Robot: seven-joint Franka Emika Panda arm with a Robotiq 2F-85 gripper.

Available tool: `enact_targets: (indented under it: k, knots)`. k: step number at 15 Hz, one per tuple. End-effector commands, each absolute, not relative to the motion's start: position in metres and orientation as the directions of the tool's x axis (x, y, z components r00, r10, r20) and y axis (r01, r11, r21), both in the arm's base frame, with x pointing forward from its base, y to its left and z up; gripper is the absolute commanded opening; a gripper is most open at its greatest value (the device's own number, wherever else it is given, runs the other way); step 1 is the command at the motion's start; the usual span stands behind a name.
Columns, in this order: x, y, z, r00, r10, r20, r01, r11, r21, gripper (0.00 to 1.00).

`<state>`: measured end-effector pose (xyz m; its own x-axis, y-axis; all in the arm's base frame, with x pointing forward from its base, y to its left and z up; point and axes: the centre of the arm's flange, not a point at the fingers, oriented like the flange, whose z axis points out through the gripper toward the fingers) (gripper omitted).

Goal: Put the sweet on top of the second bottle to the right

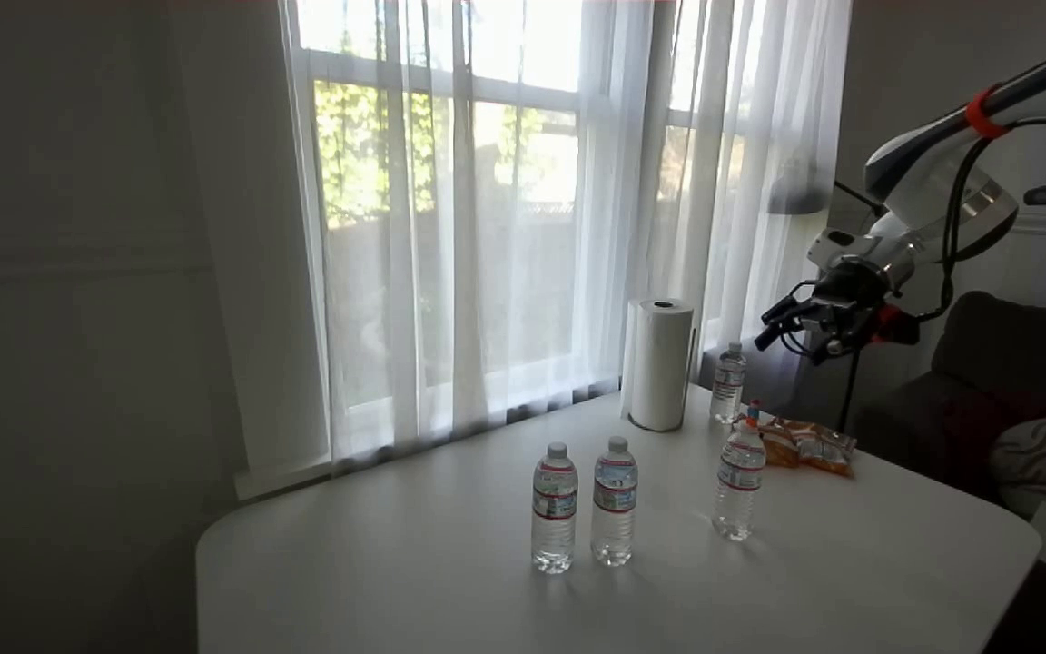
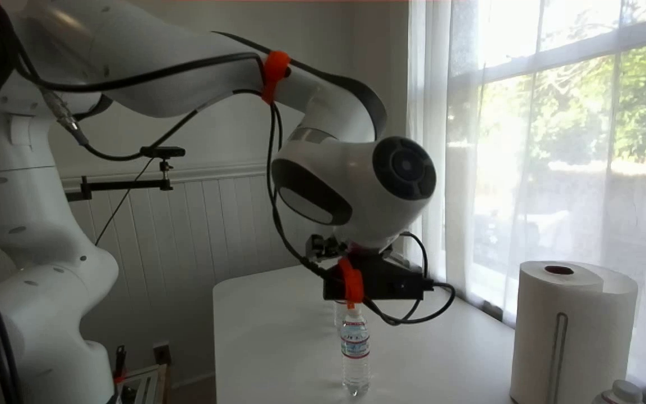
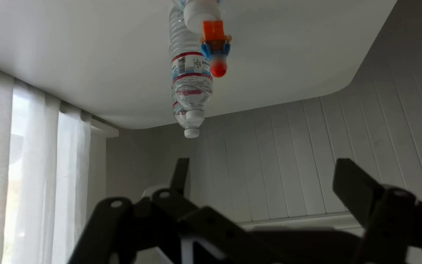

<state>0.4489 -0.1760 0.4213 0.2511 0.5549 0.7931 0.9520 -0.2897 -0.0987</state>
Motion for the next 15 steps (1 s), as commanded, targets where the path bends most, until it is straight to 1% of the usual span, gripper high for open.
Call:
enact_targets:
  k: [1,4,10,11,15]
  knots:
    - [0.442,-0.152,0.463,0.333,0.637,0.695,0.918,-0.388,-0.085,1.0]
    - [0.447,-0.139,0.485,0.4,0.694,0.598,0.891,-0.449,-0.076,1.0]
    - [0.451,-0.113,0.495,0.452,0.79,0.413,0.886,-0.451,-0.106,1.0]
    - [0.456,-0.122,0.487,0.435,0.769,0.468,0.891,-0.441,-0.104,1.0]
    - [0.457,-0.116,0.487,0.44,0.784,0.438,0.892,-0.439,-0.11,1.0]
